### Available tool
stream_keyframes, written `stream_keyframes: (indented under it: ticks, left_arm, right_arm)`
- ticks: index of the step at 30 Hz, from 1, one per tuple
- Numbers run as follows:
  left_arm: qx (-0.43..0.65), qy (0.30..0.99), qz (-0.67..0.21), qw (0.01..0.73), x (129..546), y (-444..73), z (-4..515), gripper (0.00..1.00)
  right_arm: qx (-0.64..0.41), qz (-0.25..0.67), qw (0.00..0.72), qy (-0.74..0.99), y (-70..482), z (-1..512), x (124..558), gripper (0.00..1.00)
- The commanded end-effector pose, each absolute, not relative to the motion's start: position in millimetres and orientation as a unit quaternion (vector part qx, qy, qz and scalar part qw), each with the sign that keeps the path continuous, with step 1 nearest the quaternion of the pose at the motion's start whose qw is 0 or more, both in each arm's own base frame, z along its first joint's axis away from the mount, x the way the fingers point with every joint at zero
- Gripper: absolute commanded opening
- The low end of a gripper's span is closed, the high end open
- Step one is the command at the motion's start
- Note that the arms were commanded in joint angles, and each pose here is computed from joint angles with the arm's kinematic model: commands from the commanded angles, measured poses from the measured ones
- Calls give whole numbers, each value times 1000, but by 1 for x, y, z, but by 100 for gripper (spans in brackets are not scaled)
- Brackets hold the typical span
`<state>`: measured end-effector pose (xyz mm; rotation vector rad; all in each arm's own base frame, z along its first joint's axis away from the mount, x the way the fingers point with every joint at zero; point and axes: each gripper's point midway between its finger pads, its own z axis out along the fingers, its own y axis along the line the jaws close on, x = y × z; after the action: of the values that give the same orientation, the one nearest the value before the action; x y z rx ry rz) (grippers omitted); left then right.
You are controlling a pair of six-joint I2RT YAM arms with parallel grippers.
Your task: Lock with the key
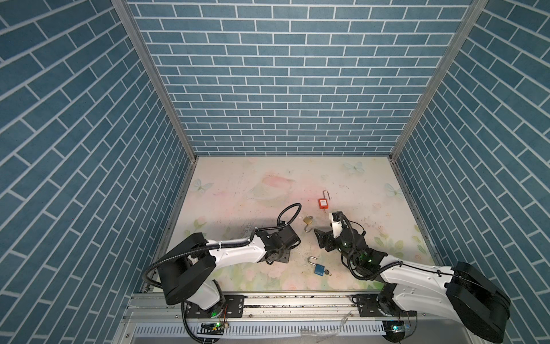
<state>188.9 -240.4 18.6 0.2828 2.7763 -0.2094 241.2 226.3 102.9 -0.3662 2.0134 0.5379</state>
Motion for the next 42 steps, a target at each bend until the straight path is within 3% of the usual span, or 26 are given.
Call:
stream_keyframes:
  ticks: [1,4,14,19,23,29,35,42]
  left_arm:
    - [109,977,-56,175,190,-236,10,57]
    - [112,977,-42,177,192,-233,6,56]
    - [126,978,-24,167,192,-232,3,39]
    - [138,976,-27,165,192,-235,7,17]
    - [162,970,-31,181,198,-242,17,12]
    - [237,927,-57,286,229,-267,76,6]
    - [313,852,-50,417,250,-271,136,6]
    - [409,761,-38,501,248,-274,173,5]
  right_arm:
    - [-138,242,502,819,235,120,248,81]
    - [-140,244,501,818,237,120,248,81]
    - [-137,237,505,819,235,120,250,81]
    - [-140,238,507,816,239,123,253,81]
    - [-150,249,510,810,246,133,254,81]
    - [-108,285,509,805,237,160,268,80]
    - [-82,310,494,808,217,179,280,79]
    - [-113,318,485,807,216,195,274,79]
